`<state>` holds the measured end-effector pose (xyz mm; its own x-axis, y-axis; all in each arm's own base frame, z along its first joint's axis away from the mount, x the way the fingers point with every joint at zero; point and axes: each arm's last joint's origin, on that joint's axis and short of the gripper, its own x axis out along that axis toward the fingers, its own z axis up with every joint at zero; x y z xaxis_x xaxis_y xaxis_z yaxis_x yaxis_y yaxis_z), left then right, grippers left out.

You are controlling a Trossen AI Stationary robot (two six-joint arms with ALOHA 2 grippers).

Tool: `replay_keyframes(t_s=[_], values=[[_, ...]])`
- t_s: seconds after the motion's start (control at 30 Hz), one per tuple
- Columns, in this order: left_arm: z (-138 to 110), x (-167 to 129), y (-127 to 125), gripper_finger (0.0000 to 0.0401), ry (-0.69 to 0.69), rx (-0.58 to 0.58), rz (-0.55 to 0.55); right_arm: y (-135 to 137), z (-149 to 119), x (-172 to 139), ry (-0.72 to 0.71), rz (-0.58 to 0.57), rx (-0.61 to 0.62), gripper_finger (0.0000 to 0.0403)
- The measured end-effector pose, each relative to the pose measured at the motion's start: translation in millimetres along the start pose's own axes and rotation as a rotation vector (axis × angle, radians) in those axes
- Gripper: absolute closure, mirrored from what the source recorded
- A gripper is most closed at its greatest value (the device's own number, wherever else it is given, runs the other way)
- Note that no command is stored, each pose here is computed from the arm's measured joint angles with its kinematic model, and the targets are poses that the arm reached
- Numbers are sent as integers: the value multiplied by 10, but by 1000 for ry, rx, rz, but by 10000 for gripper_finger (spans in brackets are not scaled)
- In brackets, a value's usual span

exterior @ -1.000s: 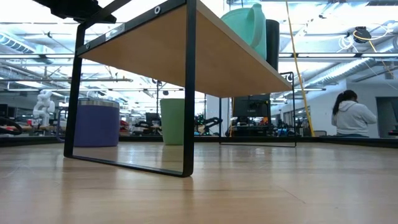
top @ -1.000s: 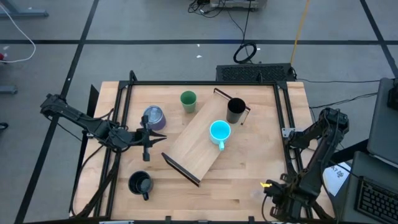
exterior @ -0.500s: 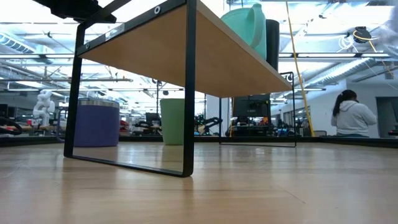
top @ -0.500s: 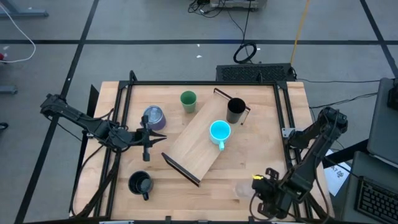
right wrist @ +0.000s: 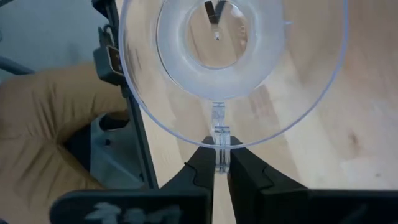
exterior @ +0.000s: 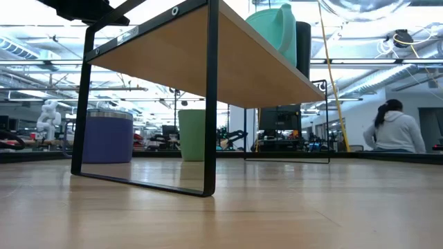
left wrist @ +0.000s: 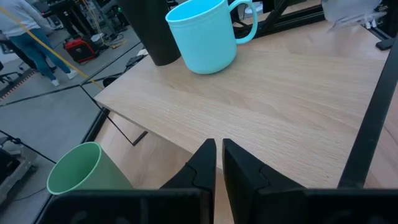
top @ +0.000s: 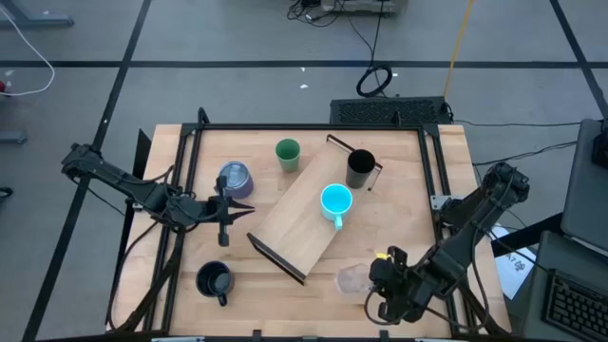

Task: Stack small to large cups/mugs on shelf
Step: Put the transparent mug on the shelf

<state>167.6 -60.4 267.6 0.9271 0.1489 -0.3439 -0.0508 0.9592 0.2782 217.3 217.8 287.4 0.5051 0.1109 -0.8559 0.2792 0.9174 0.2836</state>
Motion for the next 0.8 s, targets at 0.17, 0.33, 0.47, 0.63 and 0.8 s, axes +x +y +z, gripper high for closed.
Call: replay_keyframes(t_s=[0.17,0.33,0.47,0.63,0.8], values=[[0,0,0,370,0,8,0,27,146,-85,-30,24,-24,390],[0,0,0,370,0,10,0,42,299,-173,-98,26,-36,390],[0,0,0,370,0,10,-1,-1,410,-185,-115,14,-4,390],[0,0,0,370,0,9,-1,-94,544,-150,-126,-12,40,390],[0,0,0,370,0,7,-1,-156,678,-129,-154,-13,38,390]])
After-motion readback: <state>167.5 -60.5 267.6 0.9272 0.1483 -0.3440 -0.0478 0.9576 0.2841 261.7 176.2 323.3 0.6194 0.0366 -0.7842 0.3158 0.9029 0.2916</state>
